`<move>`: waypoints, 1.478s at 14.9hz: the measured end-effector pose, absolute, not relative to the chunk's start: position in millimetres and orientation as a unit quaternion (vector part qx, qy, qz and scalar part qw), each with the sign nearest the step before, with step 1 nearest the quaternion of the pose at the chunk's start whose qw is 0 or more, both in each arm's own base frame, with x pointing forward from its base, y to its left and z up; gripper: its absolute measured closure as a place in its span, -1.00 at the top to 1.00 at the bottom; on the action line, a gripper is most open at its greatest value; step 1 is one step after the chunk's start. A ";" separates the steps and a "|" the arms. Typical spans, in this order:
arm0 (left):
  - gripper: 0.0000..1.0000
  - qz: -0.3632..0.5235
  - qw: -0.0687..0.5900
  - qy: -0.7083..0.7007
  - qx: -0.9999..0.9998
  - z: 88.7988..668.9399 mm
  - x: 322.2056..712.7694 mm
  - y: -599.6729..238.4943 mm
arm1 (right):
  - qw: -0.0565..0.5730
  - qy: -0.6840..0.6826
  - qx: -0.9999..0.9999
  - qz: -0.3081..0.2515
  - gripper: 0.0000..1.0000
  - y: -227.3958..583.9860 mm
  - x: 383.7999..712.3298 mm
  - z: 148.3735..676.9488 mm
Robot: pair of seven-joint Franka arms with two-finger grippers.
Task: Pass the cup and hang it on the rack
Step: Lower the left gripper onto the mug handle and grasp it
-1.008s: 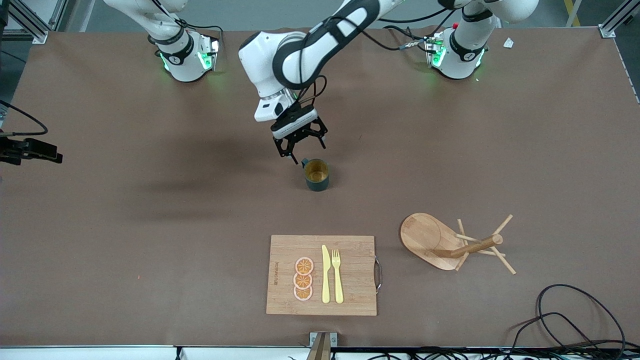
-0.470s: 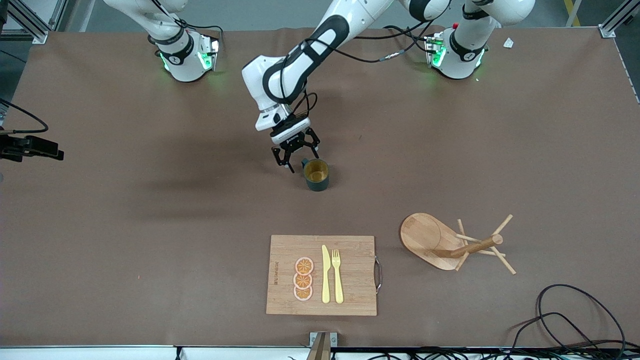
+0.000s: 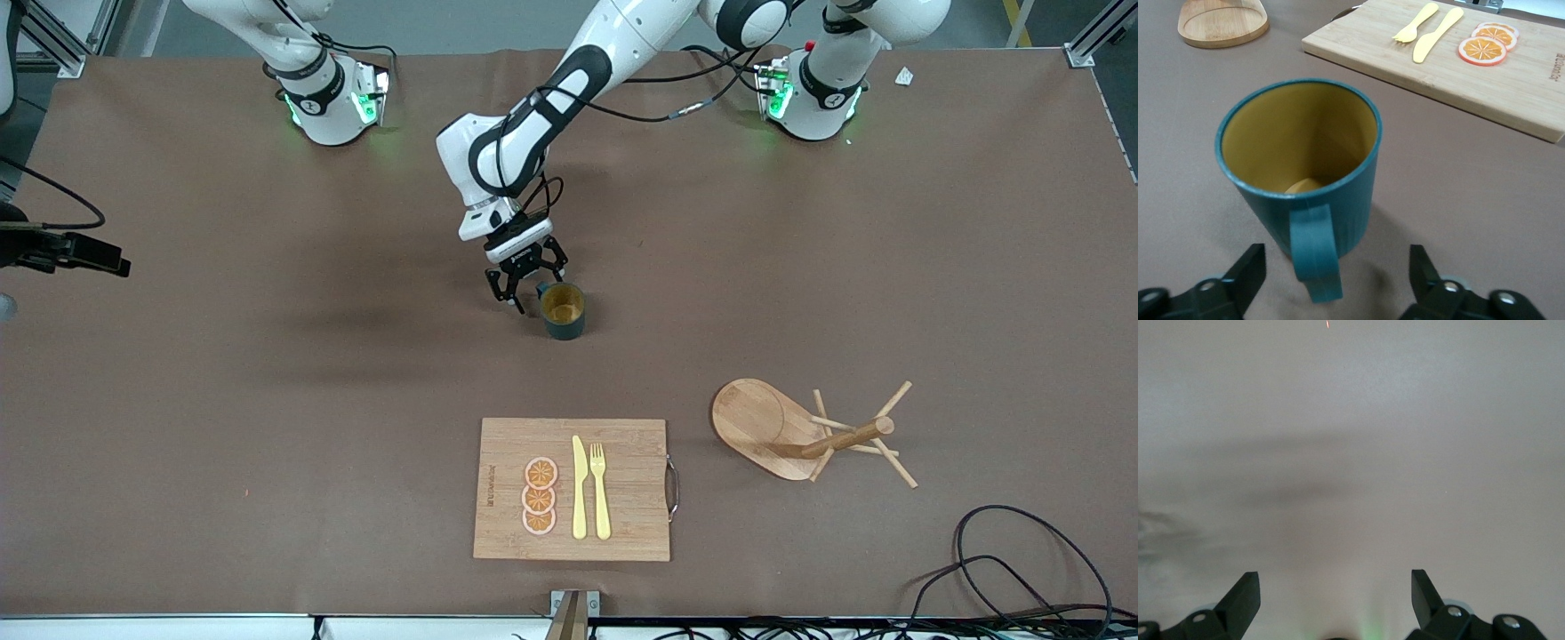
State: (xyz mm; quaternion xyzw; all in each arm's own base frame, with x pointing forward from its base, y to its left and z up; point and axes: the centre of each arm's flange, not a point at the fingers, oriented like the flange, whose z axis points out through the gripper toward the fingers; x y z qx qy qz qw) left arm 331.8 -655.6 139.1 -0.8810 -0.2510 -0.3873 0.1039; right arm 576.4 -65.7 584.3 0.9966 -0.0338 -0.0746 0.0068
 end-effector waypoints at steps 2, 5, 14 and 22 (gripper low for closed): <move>0.71 -0.388 0.105 -0.248 -0.882 134.8 327.0 -656.8 | 0.000 -0.046 0.996 -0.074 1.00 -62.0 566.9 596.8; 0.46 -0.389 0.103 -0.250 -0.881 128.8 320.1 -658.3 | -0.014 -0.061 0.995 -0.072 1.00 -55.2 557.3 610.0; -0.58 -0.412 0.100 -0.234 -0.875 123.5 320.2 -658.3 | -0.015 -0.053 0.997 -0.052 1.00 -43.7 538.4 640.8; -0.58 -0.319 0.062 -0.282 -0.903 219.6 359.5 -669.0 | -0.001 -0.045 0.998 -0.051 1.00 -36.6 507.6 650.4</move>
